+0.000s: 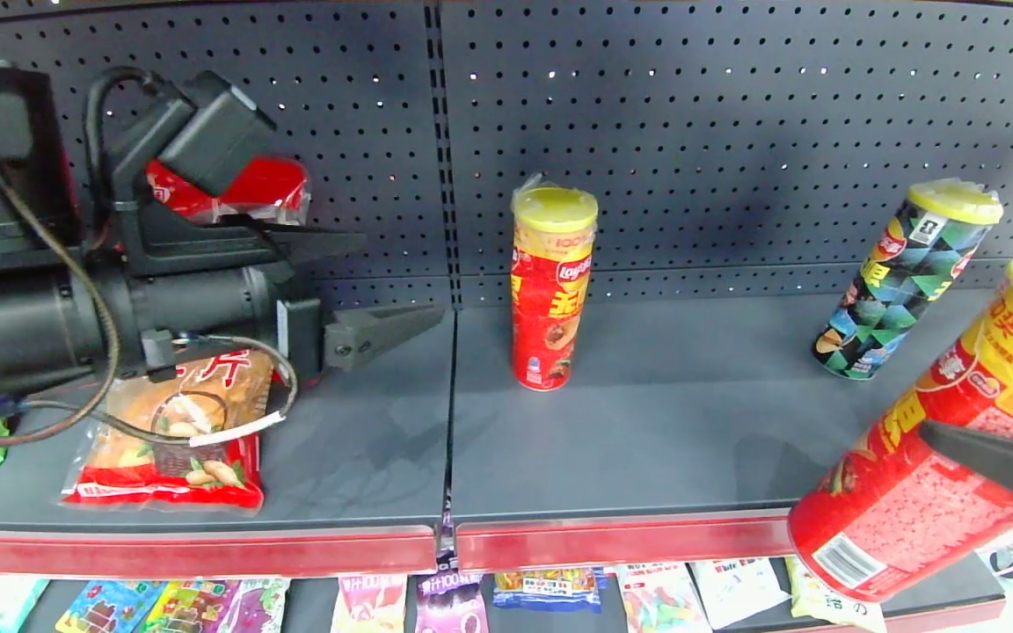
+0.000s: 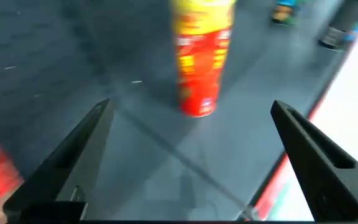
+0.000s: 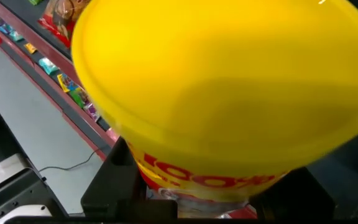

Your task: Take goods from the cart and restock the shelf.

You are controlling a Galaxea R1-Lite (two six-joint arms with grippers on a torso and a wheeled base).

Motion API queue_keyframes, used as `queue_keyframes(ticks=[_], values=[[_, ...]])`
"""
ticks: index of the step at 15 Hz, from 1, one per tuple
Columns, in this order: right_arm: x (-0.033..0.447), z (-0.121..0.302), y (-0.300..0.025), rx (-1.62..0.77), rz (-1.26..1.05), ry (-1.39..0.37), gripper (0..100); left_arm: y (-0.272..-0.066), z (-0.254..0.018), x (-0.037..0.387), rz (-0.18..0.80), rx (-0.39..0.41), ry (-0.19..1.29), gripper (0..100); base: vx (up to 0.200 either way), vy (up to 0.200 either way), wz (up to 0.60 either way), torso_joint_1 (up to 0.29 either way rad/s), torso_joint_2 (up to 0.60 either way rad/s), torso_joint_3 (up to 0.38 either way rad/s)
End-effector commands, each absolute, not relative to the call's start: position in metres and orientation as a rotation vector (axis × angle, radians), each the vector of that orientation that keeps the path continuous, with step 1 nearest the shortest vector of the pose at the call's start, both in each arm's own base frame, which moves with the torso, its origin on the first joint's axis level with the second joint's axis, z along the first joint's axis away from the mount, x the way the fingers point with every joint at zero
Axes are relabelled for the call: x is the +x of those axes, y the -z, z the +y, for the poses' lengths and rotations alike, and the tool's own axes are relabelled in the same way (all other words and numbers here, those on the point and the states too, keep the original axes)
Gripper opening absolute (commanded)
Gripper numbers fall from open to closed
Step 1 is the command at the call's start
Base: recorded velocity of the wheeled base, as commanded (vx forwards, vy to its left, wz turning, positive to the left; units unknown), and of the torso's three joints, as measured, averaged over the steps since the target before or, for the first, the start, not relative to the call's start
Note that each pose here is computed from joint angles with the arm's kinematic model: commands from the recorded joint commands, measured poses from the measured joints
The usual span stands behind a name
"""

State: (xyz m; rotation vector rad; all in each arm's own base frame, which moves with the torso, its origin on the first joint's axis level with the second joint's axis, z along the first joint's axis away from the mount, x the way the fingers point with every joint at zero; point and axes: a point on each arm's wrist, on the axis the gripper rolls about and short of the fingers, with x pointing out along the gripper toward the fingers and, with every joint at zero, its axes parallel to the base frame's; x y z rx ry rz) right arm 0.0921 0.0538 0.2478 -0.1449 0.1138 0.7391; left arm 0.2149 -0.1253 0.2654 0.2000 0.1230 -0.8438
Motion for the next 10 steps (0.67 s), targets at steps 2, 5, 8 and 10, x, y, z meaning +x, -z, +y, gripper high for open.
queue_keyframes(ticks=[2,5,8,10], values=[[0.097,0.056,-0.247,-0.147,0.132,-0.741,0,-0.251,-0.147,0.245,0.173,0.206,0.880,100,0.000,0.000,0.00,0.000,0.00,0.000],[0.097,0.056,-0.243,-0.148,0.143,-0.734,0,-0.247,-0.171,0.262,0.169,0.212,0.906,100,0.000,0.000,0.00,0.000,0.00,0.000],[0.098,0.056,-0.243,-0.147,0.150,-0.728,0,-0.244,-0.193,0.271,0.170,0.228,0.881,100,0.000,0.000,0.00,0.000,0.00,0.000],[0.098,0.056,-0.243,-0.148,0.150,-0.726,0,-0.247,-0.202,0.276,0.155,0.229,0.869,100,0.000,0.000,0.00,0.000,0.00,0.000]])
